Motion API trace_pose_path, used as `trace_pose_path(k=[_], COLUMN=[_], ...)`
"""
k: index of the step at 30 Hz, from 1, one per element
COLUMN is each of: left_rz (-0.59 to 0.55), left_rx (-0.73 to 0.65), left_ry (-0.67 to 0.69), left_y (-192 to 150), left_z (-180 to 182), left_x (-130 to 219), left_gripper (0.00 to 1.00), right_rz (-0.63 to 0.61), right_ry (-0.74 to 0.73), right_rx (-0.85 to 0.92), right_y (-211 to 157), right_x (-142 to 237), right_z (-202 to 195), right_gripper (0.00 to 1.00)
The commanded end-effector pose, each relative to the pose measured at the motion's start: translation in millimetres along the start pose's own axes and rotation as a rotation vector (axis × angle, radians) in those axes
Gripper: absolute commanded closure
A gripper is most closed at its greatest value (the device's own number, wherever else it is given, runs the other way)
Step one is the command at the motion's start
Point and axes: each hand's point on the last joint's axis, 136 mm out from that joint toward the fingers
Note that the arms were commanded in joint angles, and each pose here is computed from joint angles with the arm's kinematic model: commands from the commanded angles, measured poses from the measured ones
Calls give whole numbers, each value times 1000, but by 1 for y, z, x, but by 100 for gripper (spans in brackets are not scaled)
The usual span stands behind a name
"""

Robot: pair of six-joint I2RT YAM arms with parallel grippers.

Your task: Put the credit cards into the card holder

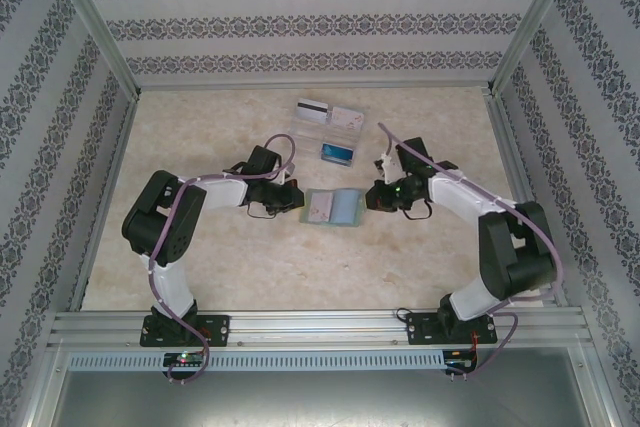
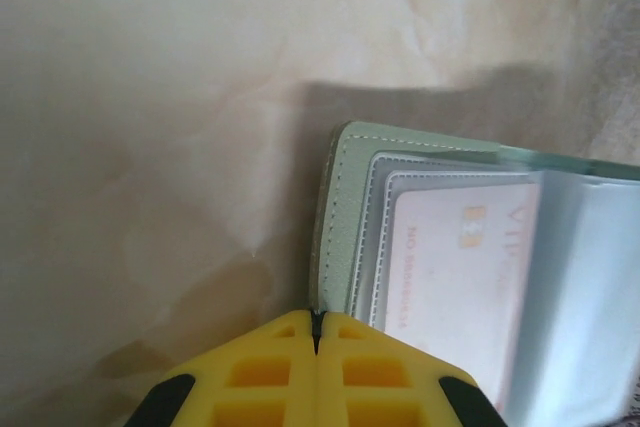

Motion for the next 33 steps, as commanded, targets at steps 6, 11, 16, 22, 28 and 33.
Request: trace_pose_path(k=[6,11,16,22,28,33], left_rz=[-18,-20,-14,-14,-16,-24], left_rx=[45,47,54,55,48,31], left_ry=[57,60,62,59,51,47], left_y=[5,3,3,3,6,11], left_z=[32,33,36,35,28,17], left_x=[7,8,6,6,10,17], left_gripper=[100,100,100,100,100,100], right_rz=[-118,-232,-327,-329,-272,-226], right_ry=[325,422,525,605,602,612], right_rx=[-85,-119,-79,-26,-34,-20], right_y=[19,32,45,49,46,41], right_x=[8,11,22,26,5,-13], right_z=[33,32,45,58,60,71], right_gripper=[93,93,94,94,94,94])
Point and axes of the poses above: each hand's point on the last joint's axis, 136 mm out from that joint toward the fingers, its own x axis back along the fingers, its own z axis along the line the jaws close on, y = z × x, and after that the axes turned 5 degrees about x, right-handed
